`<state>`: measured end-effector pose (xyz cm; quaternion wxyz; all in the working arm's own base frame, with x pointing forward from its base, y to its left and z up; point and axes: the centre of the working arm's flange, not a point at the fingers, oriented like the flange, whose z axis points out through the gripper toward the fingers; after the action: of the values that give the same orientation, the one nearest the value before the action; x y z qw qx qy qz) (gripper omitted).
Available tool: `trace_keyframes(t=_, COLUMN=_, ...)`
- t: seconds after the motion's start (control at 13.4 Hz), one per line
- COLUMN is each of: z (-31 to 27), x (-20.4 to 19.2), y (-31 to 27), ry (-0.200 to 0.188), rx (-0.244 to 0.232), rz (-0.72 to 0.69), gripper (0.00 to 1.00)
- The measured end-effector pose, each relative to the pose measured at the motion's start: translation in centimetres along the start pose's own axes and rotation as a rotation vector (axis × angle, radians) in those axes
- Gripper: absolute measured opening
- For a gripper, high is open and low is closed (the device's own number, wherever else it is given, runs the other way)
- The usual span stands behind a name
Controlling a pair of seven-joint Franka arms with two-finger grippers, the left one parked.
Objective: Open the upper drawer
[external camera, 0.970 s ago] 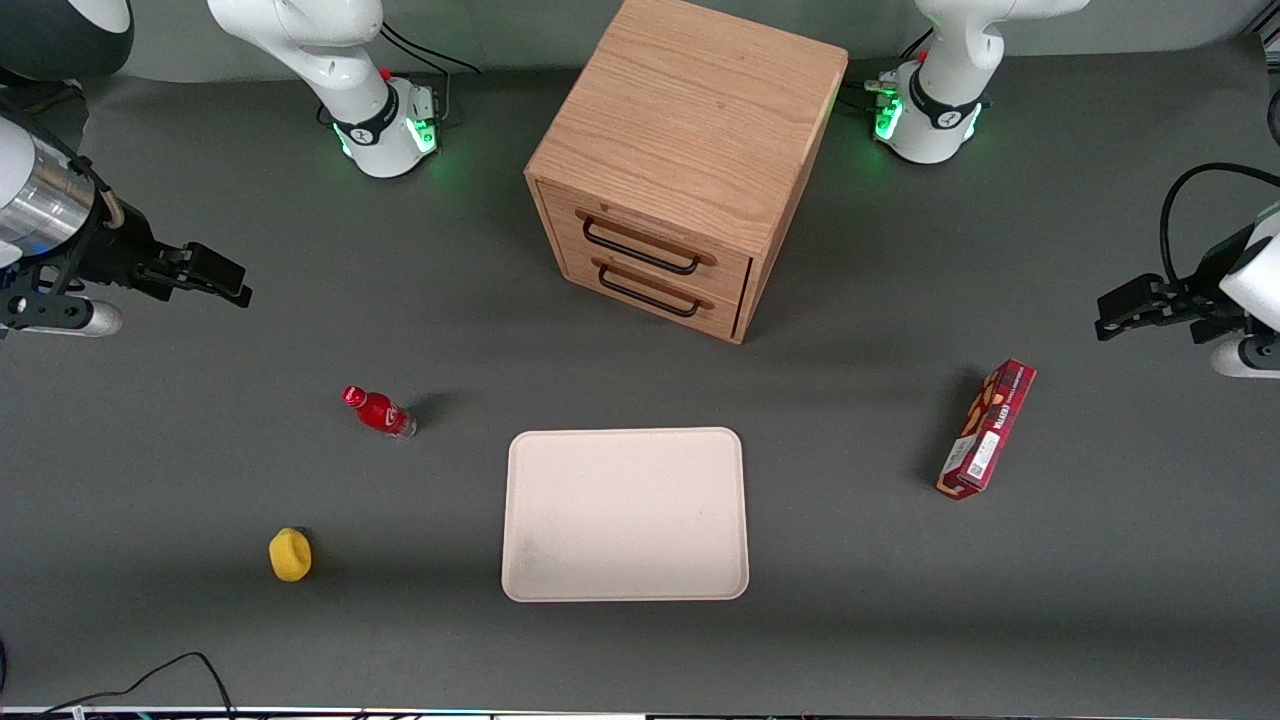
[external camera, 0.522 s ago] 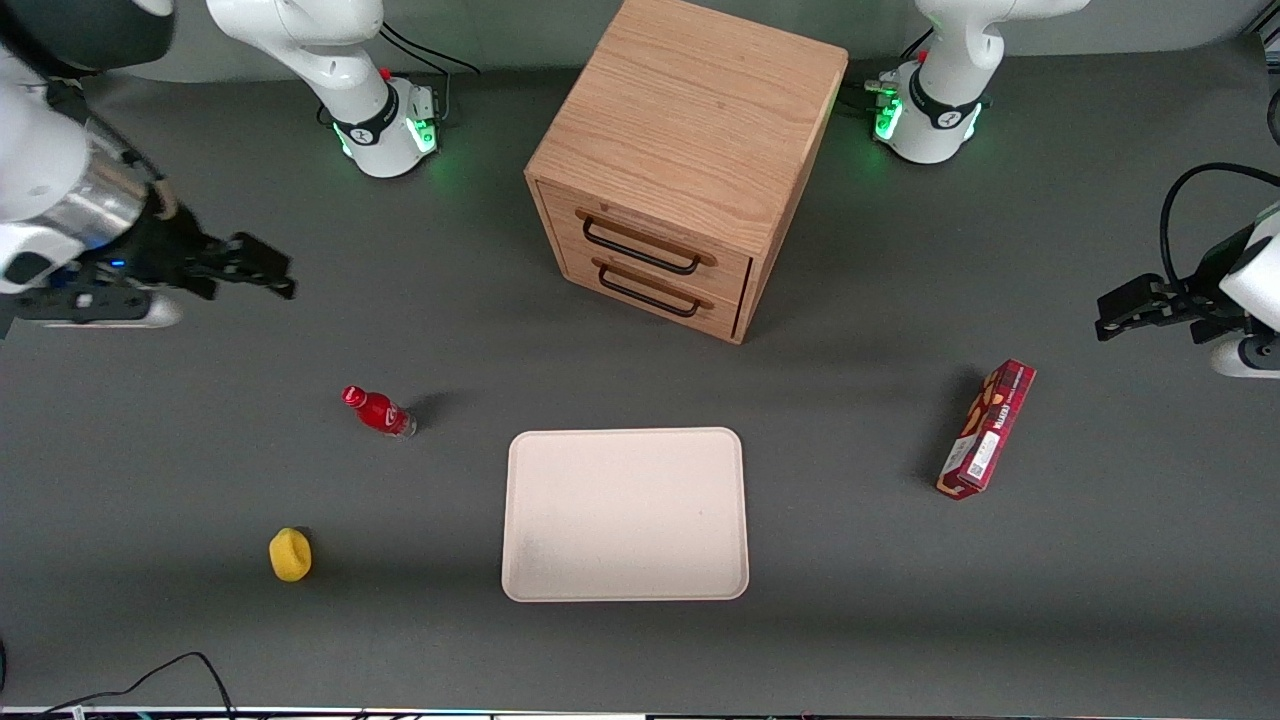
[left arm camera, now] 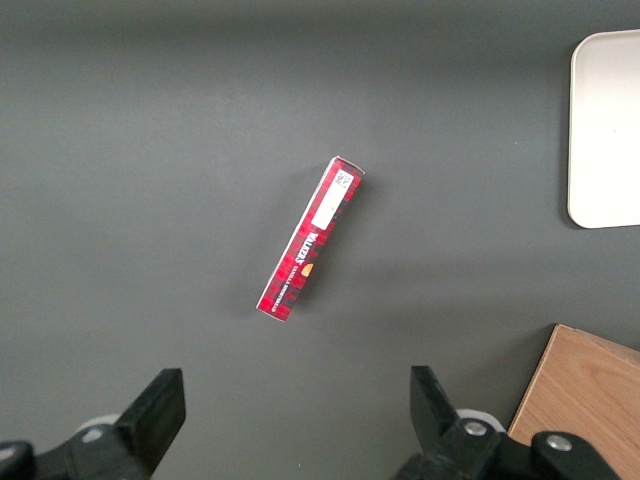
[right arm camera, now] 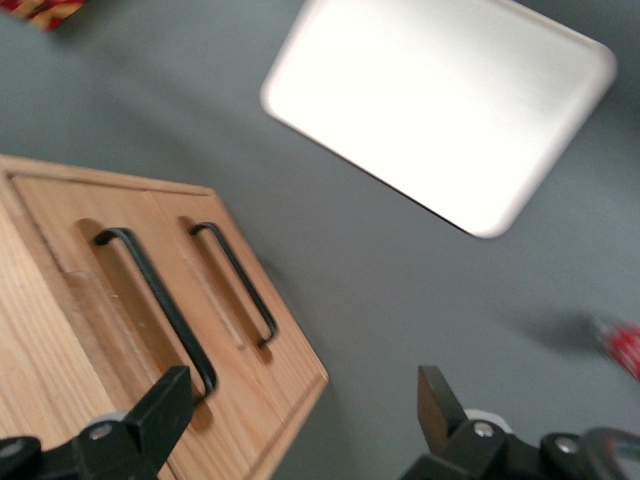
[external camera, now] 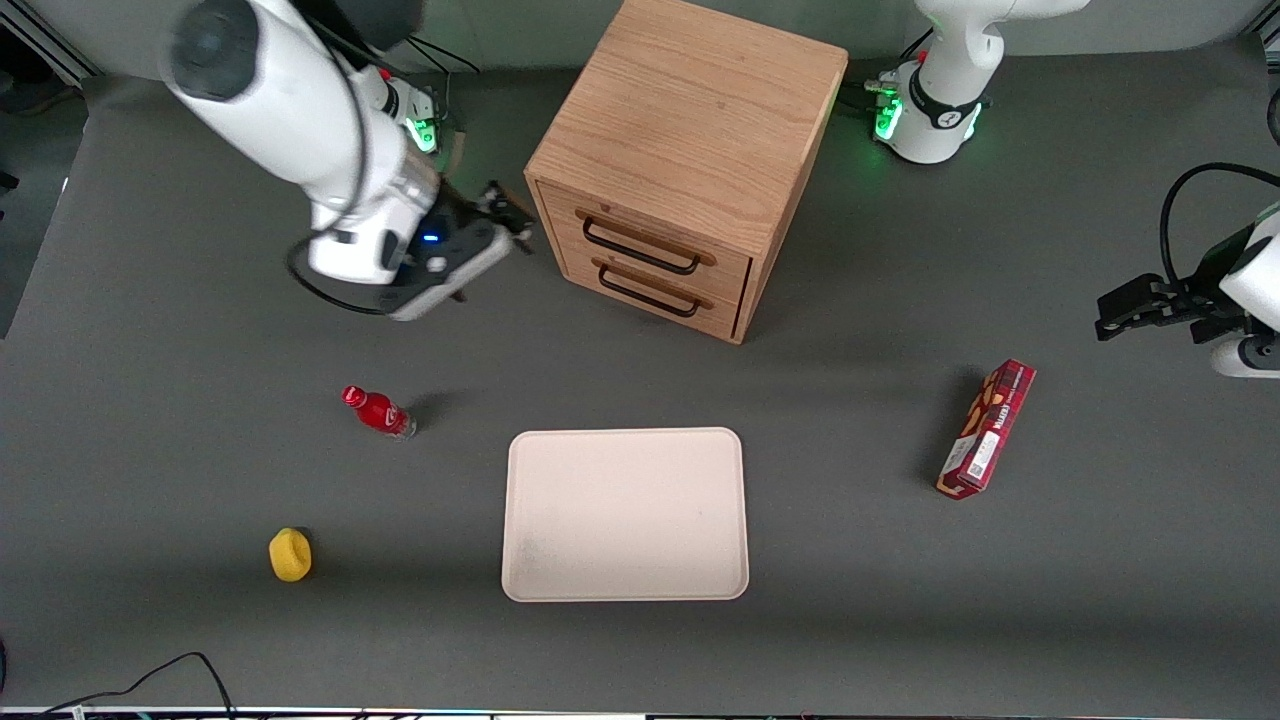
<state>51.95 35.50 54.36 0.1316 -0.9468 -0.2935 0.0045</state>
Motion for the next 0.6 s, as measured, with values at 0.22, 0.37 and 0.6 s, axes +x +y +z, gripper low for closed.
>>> trace_keyframes(t=0.22, z=6.5, x=2.1, y=-2.8, ry=-0.026, rx=0.062, rz=-0.173, gripper=1.00)
trace_keyframes(t=0.37, z=10.2, x=3.0, y=-4.0, ry=-0.041, rx=0.072, rz=-0.297, gripper=1.00)
trace_keyframes(t=0.6, z=13.3, x=3.1, y=-5.0, ry=-0.080, rx=0.087, rz=-0.393, gripper=1.00)
